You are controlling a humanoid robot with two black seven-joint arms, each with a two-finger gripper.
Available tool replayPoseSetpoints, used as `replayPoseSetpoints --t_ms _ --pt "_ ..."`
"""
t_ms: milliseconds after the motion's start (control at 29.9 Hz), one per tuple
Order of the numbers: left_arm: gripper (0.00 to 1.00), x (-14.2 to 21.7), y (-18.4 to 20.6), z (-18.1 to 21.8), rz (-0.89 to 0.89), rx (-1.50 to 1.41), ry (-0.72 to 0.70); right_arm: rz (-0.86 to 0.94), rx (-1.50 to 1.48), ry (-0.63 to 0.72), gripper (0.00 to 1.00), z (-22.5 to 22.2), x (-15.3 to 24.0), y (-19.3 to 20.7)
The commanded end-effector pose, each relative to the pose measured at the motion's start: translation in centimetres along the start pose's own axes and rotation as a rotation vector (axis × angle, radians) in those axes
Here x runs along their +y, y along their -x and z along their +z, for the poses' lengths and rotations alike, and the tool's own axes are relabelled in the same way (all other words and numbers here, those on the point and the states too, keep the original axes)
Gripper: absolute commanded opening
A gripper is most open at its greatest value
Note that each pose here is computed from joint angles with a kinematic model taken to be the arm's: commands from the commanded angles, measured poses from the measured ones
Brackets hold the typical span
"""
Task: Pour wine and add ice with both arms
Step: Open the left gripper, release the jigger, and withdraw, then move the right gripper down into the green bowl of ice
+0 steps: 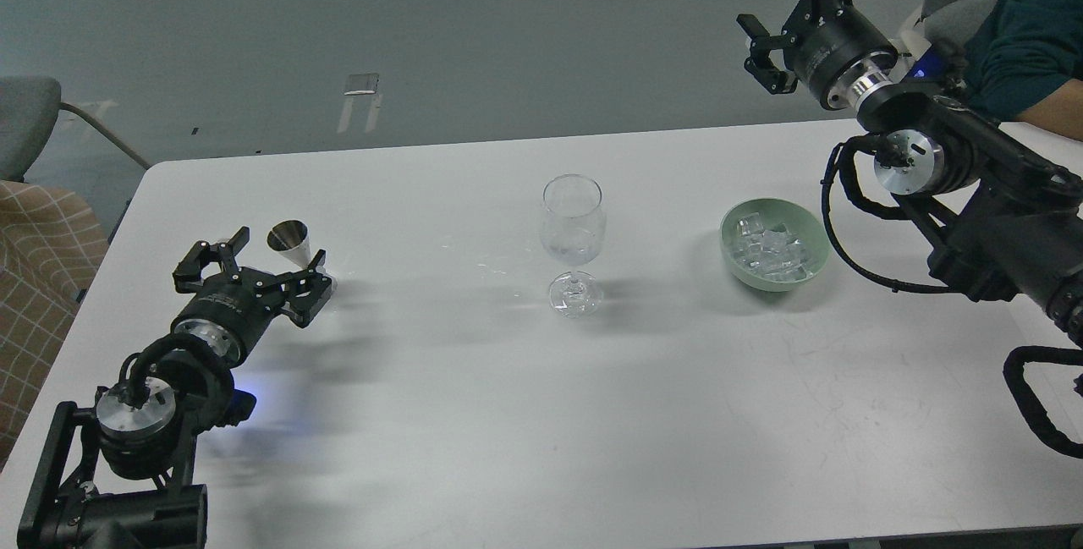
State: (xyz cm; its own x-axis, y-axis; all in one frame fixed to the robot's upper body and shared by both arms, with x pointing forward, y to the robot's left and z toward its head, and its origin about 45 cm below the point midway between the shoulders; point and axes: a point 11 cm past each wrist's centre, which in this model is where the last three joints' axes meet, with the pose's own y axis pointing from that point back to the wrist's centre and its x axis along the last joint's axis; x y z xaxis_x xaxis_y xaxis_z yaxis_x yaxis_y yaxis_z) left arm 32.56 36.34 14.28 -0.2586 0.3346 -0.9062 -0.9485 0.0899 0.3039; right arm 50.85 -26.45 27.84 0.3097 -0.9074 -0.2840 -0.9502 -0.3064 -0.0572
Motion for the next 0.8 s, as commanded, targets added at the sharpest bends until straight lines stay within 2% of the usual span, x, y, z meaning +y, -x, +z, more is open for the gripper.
replayPoseSetpoints --t_ms 0,167,368,568,769 --pt "0.98 1.5 -0.9 0.7 -0.011 -0.026 0.001 0.004 0.008 -0.004 1.00 -0.4 0.3 -0.5" --pt "0.98 3.8 -1.9 1.4 -0.043 -0.058 -0.004 0.005 0.020 -0.005 1.00 -0.8 1.1 -1.4" --pt "0.98 7.5 -3.0 4.1 -0.124 -0.141 0.076 -0.011 0.079 -0.005 1.00 -2.7 3.6 -3.3" --pt "0.98 9.6 -1.8 7.9 -0.171 -0.357 0.071 -0.100 0.432 0.112 1.00 -4.0 7.5 -4.8" --pt "0.98 8.1 2.2 11.2 -0.209 -0.523 0.083 -0.197 0.797 0.188 1.00 -3.8 10.9 -4.4"
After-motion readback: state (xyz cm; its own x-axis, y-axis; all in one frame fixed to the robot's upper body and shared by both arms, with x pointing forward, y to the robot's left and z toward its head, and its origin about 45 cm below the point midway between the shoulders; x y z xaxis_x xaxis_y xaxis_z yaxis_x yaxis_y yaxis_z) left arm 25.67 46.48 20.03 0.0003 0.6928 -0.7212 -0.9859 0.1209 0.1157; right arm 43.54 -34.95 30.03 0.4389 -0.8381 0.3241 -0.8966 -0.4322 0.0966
